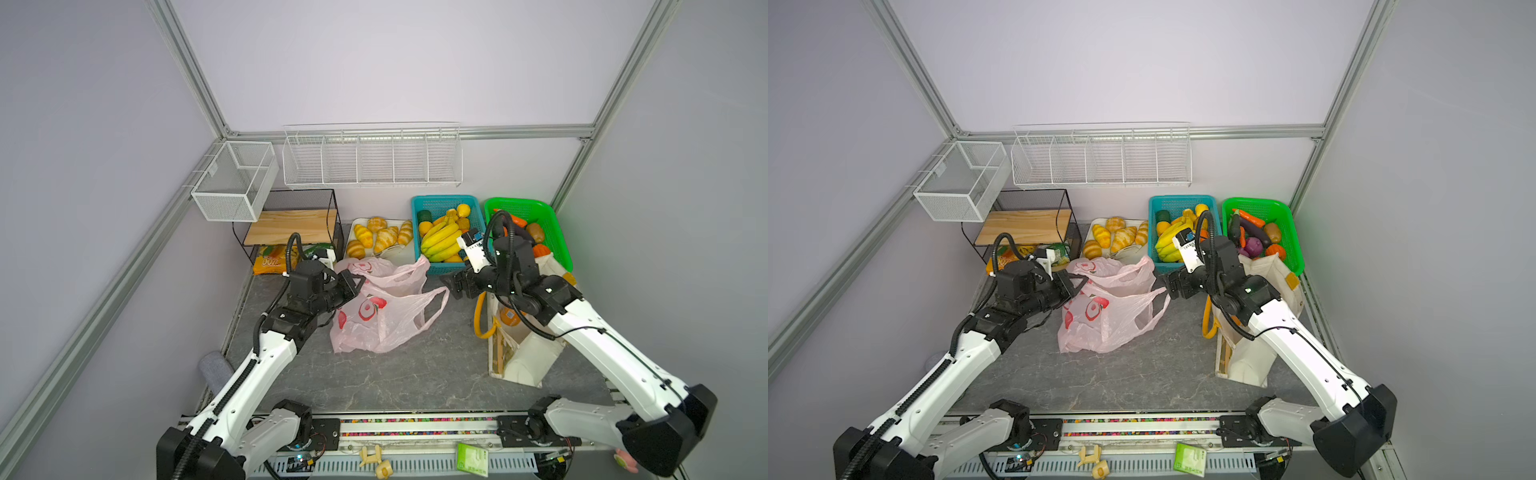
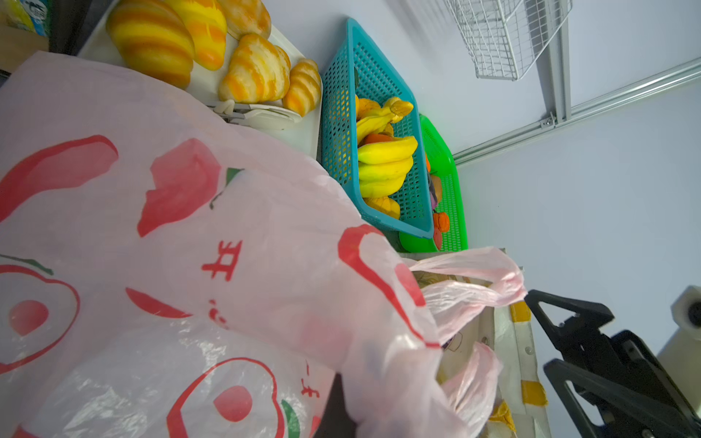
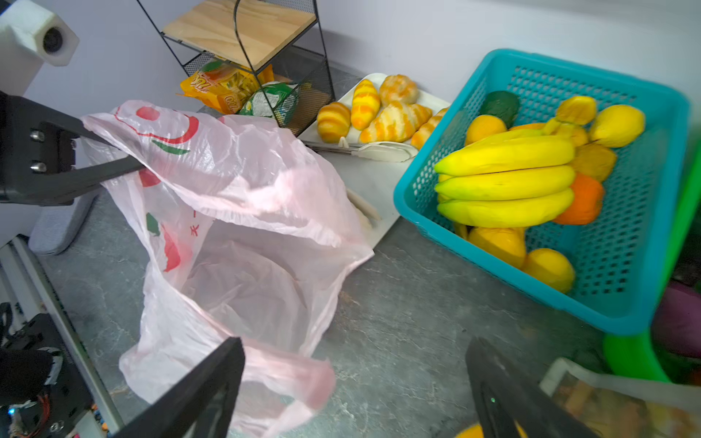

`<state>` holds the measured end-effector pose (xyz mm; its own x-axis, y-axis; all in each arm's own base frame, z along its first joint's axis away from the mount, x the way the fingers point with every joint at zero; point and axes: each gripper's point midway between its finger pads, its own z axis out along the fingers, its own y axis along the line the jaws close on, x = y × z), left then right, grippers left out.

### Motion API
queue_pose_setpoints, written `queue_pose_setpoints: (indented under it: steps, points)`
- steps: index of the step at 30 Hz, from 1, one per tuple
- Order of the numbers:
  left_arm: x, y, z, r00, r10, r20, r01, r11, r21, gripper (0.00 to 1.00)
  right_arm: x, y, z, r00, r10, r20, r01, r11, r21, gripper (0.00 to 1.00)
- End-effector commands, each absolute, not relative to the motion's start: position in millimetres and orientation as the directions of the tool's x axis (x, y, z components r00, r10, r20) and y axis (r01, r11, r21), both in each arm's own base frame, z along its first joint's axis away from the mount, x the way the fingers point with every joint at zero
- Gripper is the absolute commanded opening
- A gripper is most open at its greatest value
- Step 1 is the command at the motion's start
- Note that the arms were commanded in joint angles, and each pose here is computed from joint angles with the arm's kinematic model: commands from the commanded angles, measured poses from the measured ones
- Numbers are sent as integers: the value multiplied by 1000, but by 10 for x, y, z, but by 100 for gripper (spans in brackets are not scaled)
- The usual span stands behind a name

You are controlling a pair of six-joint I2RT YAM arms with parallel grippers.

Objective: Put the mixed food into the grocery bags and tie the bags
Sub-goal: 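Release the bag and reach the right gripper to the teal basket while left holds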

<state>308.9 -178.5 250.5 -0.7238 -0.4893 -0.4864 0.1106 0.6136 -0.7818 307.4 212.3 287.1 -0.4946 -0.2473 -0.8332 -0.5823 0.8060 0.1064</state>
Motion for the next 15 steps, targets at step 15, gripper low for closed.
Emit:
queue_pose_setpoints:
  steps: [15]
  points:
    - [3209,-1911,2649,-706,-435,-559,234,602,-763,0,4359,430,2963,-636,-86,-767,-35,996,-82,95]
